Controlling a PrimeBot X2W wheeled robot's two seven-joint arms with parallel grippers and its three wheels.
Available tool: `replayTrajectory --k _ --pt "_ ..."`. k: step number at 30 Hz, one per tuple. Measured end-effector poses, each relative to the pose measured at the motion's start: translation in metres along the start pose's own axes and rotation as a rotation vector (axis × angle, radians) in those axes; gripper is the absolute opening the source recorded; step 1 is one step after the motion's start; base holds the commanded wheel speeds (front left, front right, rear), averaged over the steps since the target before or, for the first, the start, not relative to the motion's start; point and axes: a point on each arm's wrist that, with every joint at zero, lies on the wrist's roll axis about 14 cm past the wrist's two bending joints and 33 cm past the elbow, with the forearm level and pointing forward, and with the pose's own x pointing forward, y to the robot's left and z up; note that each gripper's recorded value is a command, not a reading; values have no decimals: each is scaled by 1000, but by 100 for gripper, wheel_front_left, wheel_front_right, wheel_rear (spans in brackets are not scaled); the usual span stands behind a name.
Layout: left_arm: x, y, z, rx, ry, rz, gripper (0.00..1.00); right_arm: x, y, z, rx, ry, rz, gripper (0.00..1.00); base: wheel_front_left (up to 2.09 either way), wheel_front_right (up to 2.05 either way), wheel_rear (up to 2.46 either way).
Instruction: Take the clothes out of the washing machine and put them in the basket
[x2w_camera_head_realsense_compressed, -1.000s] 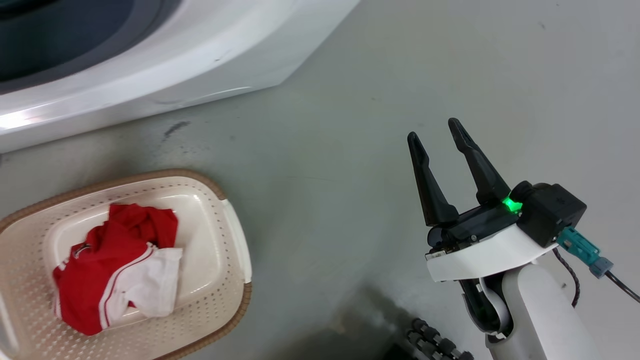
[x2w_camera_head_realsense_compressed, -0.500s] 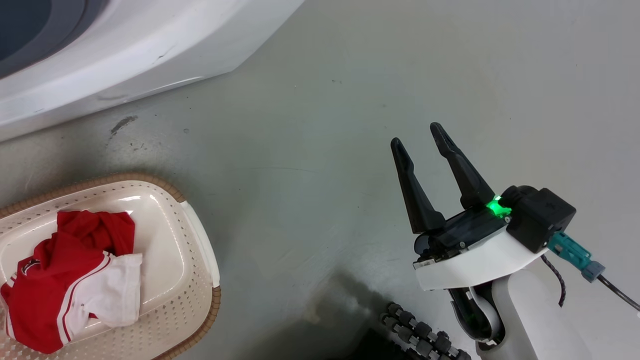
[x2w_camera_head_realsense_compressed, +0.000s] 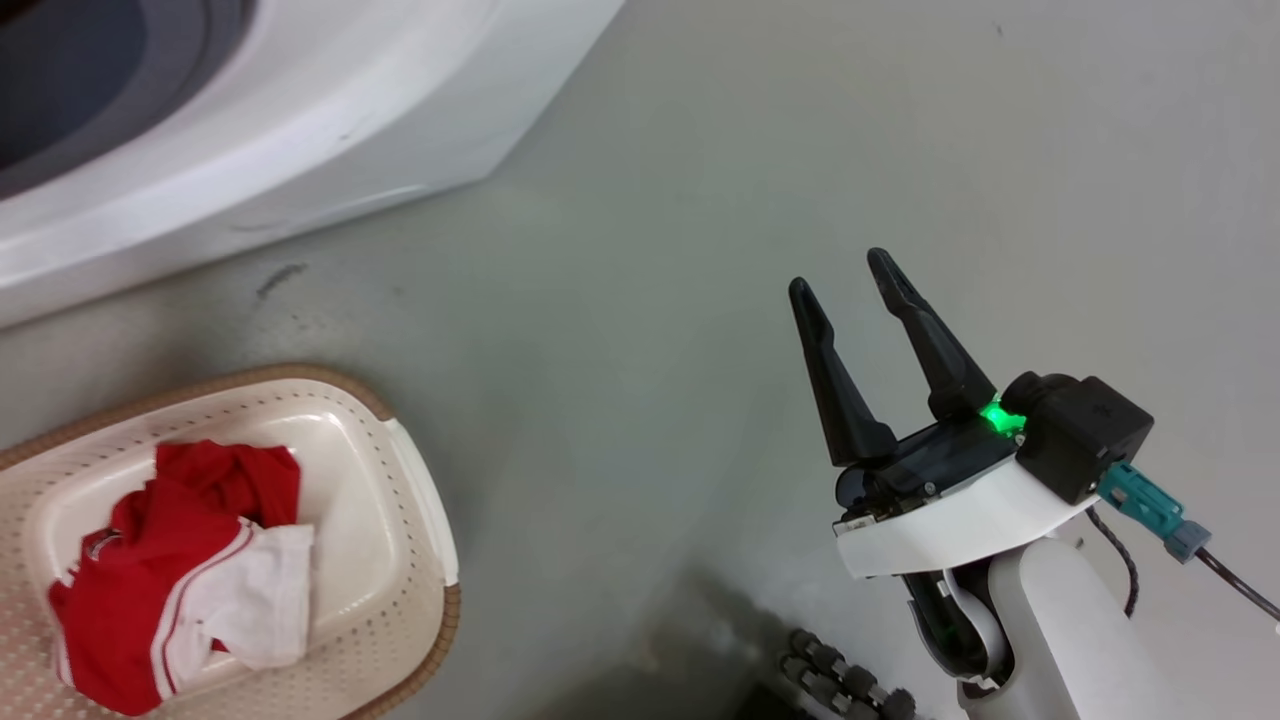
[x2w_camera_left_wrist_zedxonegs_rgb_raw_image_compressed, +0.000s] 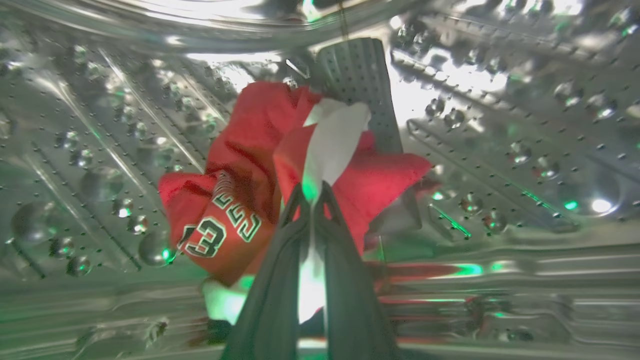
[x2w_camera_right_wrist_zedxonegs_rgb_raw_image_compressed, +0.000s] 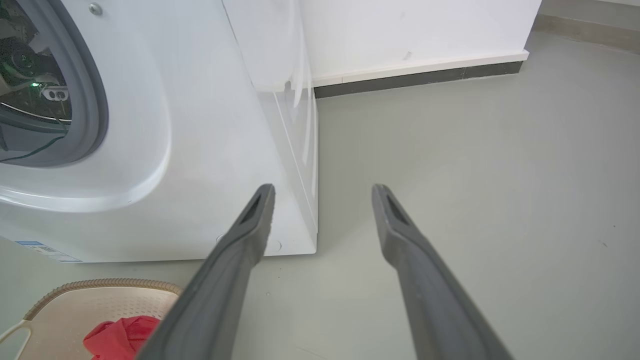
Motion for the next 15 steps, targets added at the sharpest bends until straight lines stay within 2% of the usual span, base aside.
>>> replayTrajectory --k 15 --pt "-100 10 27 -92 -361 -26 0 -30 3 39 -28 -107 2 100 0 0 0"
